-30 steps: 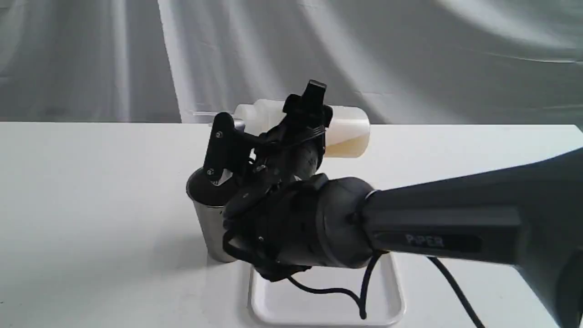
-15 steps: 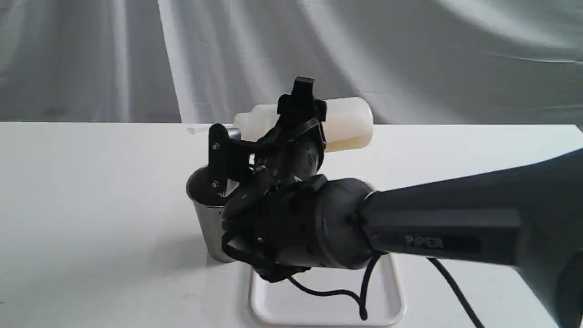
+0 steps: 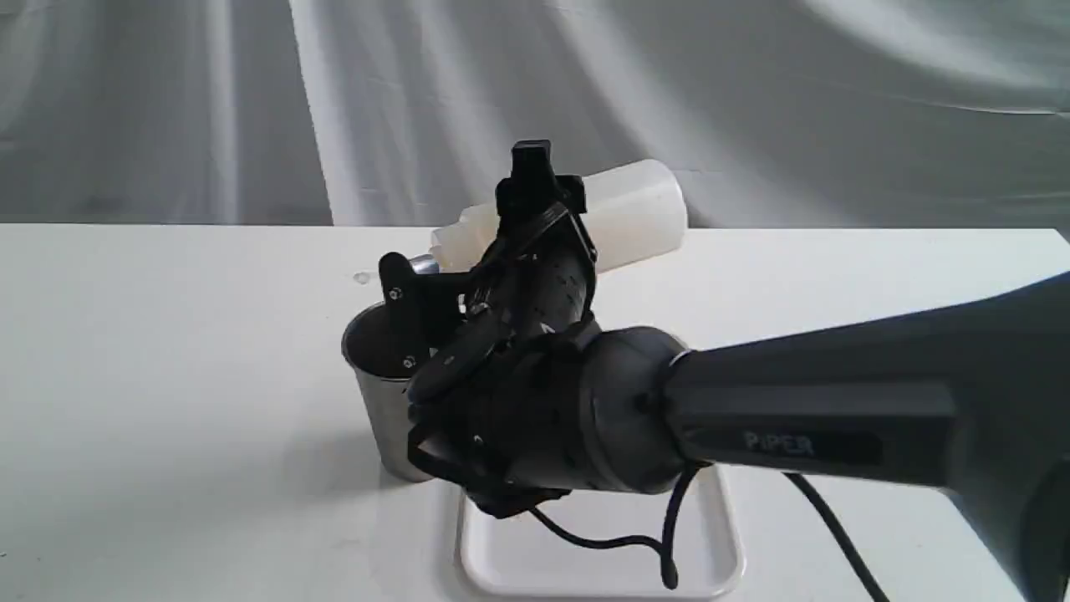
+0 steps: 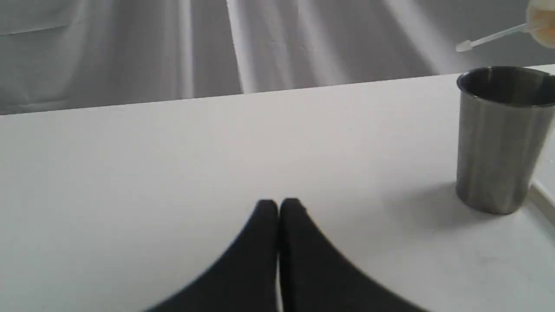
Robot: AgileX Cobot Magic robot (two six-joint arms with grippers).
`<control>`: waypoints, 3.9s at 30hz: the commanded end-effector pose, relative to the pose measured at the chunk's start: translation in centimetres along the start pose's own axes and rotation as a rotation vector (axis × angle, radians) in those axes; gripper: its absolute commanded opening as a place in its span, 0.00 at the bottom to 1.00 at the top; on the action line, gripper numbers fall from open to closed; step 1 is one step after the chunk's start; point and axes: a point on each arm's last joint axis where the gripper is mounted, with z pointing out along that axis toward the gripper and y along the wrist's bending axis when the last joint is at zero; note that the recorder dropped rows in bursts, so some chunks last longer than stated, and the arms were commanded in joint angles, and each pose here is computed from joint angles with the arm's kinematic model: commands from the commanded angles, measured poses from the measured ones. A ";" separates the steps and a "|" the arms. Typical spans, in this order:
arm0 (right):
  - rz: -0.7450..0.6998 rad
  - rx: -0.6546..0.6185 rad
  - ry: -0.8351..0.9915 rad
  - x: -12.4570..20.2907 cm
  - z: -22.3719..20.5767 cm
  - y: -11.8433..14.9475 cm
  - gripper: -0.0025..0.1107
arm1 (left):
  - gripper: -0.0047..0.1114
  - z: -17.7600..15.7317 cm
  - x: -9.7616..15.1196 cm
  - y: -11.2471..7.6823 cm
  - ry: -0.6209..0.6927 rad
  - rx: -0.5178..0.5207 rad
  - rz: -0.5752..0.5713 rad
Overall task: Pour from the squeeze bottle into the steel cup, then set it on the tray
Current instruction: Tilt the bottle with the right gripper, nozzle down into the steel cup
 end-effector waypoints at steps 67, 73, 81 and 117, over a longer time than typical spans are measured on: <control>-0.369 0.107 0.062 -0.1 -0.3 -4.0 0.14 | 0.04 0.0 0.1 0.0 -0.006 -0.001 -0.006; -0.373 0.107 0.062 -0.1 -0.3 -4.0 0.14 | 0.04 0.0 0.1 0.0 -0.006 -0.002 -0.003; -0.431 0.105 0.066 -0.1 -0.3 -4.0 0.14 | 0.04 0.0 0.1 0.0 -0.006 -0.001 -0.007; 0.348 0.074 0.087 0.6 -0.5 -3.9 0.14 | 0.04 0.0 0.1 0.0 -0.006 -0.001 -0.004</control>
